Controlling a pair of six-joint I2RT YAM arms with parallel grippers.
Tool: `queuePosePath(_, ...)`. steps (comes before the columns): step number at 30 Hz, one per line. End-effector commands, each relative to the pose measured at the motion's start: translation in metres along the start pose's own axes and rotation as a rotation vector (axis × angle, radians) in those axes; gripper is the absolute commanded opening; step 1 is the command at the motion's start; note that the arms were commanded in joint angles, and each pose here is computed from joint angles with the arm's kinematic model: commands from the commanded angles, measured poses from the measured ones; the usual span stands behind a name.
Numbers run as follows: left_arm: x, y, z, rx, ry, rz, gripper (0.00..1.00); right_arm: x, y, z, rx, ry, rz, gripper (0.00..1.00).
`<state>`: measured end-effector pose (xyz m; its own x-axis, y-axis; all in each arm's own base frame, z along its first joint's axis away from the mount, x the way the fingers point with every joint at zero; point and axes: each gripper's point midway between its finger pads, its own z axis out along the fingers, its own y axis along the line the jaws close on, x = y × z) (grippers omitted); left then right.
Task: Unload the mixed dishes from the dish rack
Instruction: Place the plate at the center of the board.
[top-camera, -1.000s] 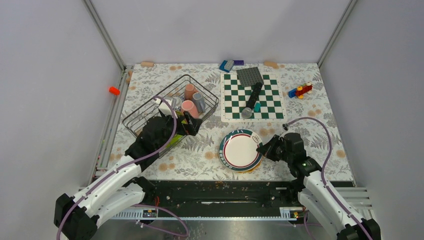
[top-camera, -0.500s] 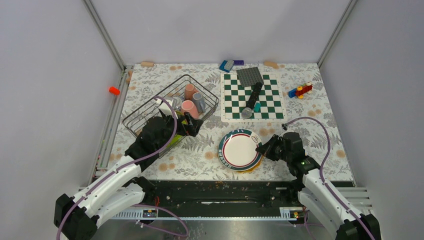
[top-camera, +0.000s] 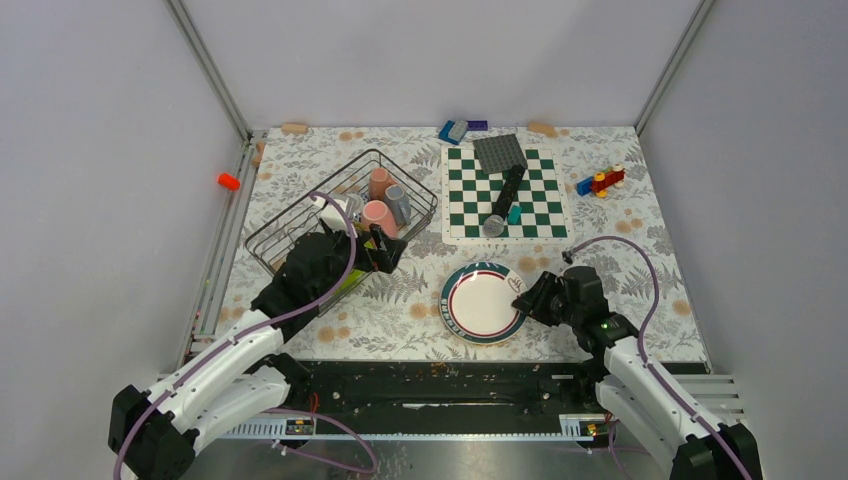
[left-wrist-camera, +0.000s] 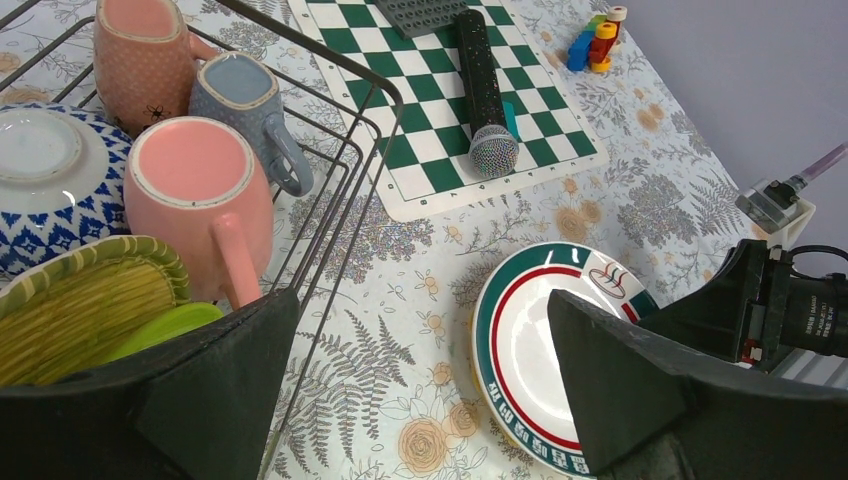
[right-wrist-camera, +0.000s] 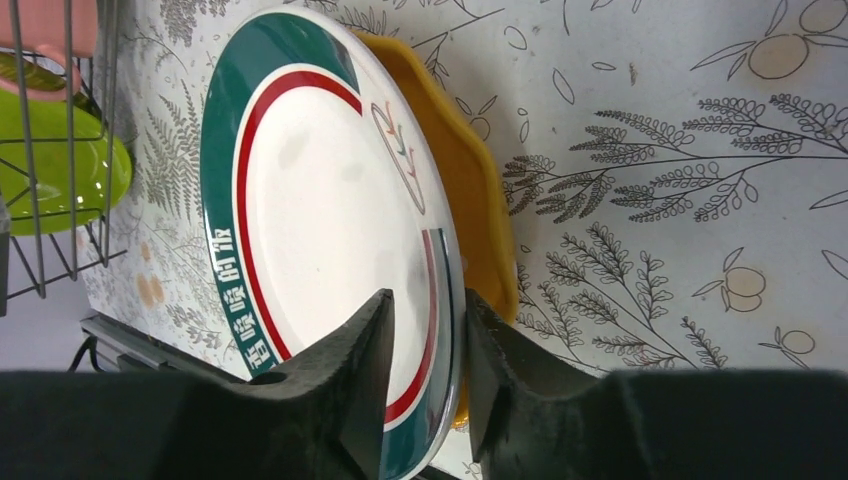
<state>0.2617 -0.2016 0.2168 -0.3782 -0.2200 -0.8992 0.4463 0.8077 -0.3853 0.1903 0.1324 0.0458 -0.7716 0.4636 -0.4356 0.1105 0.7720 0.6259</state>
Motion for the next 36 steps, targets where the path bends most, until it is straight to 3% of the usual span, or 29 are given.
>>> queuePosePath(1, -0.011, -0.008, 0.002, 0.034, -0.028, 0.015, 0.99, -0.003, 0.001, 0.000, -0.001, -0.011, -0.037, 0.41)
queuePosePath(18, -0.014, -0.014, 0.007, 0.053, 0.002, 0.034, 0.99, -0.004, -0.006, -0.004, 0.033, -0.016, -0.083, 0.77)
queuePosePath(30, -0.101, -0.045, 0.000, 0.110, -0.161, 0.222, 0.99, -0.014, 0.002, -0.014, 0.022, -0.053, -0.111, 0.97)
queuePosePath(36, -0.133, -0.050, -0.002, 0.094, -0.234, 0.338, 0.99, -0.019, -0.001, -0.017, 0.049, -0.077, -0.109, 0.99)
